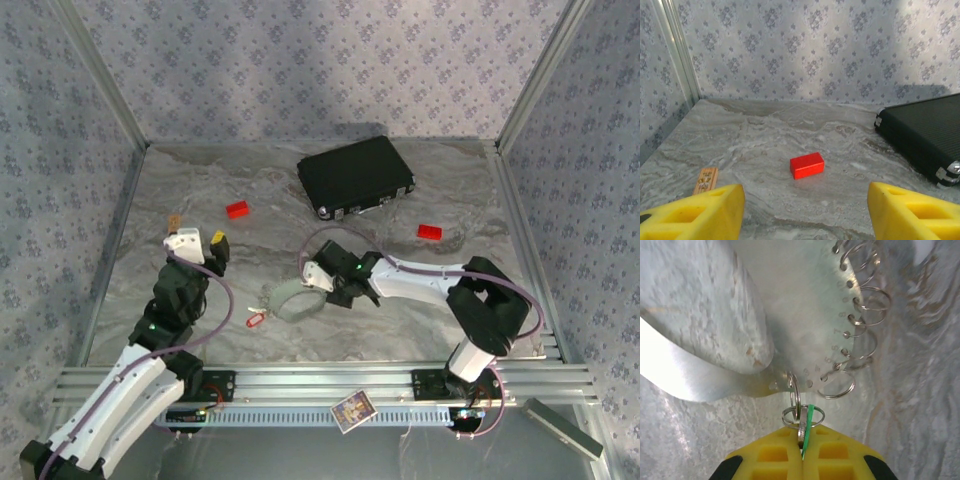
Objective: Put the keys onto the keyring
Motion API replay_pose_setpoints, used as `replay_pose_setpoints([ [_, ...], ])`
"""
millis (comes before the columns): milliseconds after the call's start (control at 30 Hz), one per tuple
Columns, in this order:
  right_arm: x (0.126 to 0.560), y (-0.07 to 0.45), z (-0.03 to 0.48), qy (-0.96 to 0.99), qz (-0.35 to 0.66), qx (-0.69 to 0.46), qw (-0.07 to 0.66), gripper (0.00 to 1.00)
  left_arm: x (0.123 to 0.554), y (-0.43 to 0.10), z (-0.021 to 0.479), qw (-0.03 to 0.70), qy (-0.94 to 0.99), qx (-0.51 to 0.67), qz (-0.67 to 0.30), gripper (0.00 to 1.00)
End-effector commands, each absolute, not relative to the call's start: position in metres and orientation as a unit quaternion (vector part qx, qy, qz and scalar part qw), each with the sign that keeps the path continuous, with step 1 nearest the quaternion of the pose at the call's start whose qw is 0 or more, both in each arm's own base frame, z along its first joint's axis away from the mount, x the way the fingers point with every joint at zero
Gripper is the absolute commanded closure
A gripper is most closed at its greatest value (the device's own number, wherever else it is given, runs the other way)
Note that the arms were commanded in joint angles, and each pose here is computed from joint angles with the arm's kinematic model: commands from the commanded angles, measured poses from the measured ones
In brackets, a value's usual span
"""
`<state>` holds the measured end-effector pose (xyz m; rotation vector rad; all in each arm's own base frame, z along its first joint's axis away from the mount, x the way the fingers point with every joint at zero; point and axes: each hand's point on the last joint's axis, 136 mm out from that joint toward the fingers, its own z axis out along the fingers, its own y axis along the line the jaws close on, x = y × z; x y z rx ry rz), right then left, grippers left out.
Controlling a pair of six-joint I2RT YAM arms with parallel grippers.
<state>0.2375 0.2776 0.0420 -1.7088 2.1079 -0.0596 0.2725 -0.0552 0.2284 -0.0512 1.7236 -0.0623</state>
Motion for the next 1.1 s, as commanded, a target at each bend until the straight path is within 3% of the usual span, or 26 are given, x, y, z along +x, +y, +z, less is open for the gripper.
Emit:
replay_pose_setpoints([
  [0, 0.234, 0.261, 0.035, 0.759, -0.054, -0.621, 0.190, 0.89, 0.276, -0.051, 0.229, 0.659, 0.751, -0.037, -0.024, 0.35],
  [100, 0.234, 0.258, 0.037, 0.761, -0.053, -0.617, 0.195, 0.73, 0.278, -0.050, 0.222, 0.652, 0.757, -0.034, -0.012, 0.35],
  [233, 0.234, 0.265, 0.064, 0.782, 0.022, -0.573, 0.243, 0.60, 0.282, -0.051, 0.214, 0.649, 0.760, -0.030, -0.007, 0.35],
  [300, 0.237, 0.266, 0.088, 0.784, 0.071, -0.546, 0.285, 0.41, 0.285, -0.057, 0.210, 0.647, 0.762, -0.018, -0.012, 0.29],
  [333, 0.239, 0.263, 0.103, 0.790, 0.100, -0.521, 0.308, 0.39, 0.287, -0.062, 0.207, 0.644, 0.765, -0.002, -0.017, 0.26],
  [467, 0.262, 0.231, 0.160, 0.789, 0.147, -0.416, 0.428, 0.37, 0.296, -0.073, 0.196, 0.629, 0.777, 0.028, -0.011, 0.20],
  [600, 0.299, 0.155, 0.191, 0.796, 0.066, -0.270, 0.537, 0.26, 0.309, -0.063, 0.186, 0.625, 0.780, 0.019, 0.018, 0.16],
  [767, 0.327, 0.046, 0.166, 0.826, -0.045, -0.085, 0.555, 0.25, 0.324, -0.039, 0.175, 0.612, 0.789, -0.007, 0.049, 0.16],
  [867, 0.331, -0.002, 0.146, 0.814, -0.062, 0.004, 0.578, 0.25, 0.330, -0.025, 0.171, 0.610, 0.790, -0.011, 0.058, 0.16],
  [1067, 0.339, -0.019, 0.124, 0.805, -0.063, 0.022, 0.590, 0.26, 0.346, 0.006, 0.156, 0.602, 0.793, -0.046, 0.079, 0.16],
])
